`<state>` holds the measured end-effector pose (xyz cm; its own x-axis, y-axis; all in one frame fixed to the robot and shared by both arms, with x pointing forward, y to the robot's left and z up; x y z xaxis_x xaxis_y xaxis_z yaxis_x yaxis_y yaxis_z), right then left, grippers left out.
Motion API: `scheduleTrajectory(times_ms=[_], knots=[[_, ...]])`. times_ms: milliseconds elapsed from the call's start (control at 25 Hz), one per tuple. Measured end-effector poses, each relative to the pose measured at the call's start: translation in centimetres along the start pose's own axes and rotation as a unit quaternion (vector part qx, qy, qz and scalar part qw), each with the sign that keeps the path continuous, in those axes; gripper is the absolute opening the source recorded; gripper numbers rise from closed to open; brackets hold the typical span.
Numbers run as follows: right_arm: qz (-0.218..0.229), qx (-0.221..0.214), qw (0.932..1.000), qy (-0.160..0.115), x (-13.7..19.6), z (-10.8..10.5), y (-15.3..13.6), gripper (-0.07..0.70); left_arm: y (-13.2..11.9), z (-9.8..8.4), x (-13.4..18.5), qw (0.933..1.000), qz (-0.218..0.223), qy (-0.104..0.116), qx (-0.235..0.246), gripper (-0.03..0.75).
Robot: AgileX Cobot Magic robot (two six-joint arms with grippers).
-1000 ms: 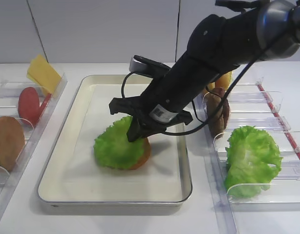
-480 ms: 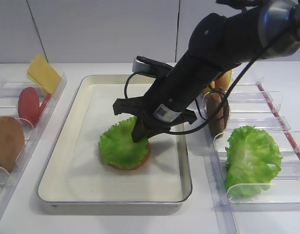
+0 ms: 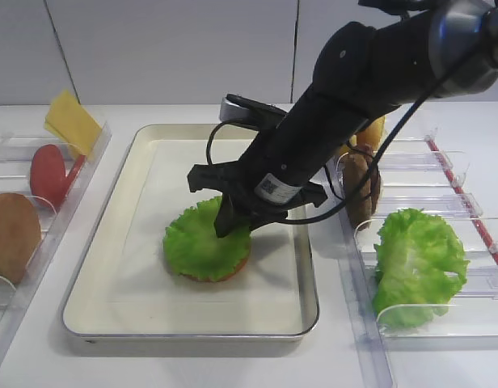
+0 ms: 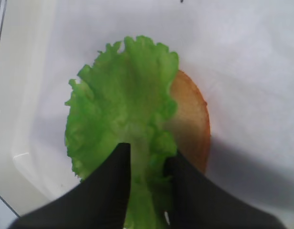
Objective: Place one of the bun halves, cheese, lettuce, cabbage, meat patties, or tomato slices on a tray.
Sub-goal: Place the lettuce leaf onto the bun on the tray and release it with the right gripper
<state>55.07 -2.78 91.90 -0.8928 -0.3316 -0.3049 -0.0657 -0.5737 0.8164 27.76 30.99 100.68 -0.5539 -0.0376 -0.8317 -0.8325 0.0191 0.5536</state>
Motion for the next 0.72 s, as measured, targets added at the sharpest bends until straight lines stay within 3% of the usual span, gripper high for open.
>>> scheduleTrajectory(times_ms=[320,520,720], knots=[[-0.004,0.014,0.9998,0.016,-0.3,-0.3,0.2,0.458,0.0,0.0,0.0,1.0,0.0,0.0,0.0,0.357],[-0.005,0.039,0.9985,0.038,-1.5,-0.2,1.3,0.484,0.0,0.0,0.0,1.0,0.0,0.0,0.0,0.357],[0.024,0.078,0.9952,0.054,-1.8,-0.6,2.6,0.486,0.0,0.0,0.0,1.0,0.0,0.0,0.0,0.357]])
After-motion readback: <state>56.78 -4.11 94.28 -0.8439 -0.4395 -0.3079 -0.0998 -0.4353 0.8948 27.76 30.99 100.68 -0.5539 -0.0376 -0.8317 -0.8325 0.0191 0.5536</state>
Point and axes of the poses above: a point on each arm's last joint axis where the gripper is mounted, y pointing back along that axis away from the gripper, z along the wrist's bending axis when the last joint is at zero, x = y × z, the point moved 6 cm from there along -y, pointing out along that axis toward the gripper, and after that the axes turned 6 degrees about y, right-handed, at the moved point
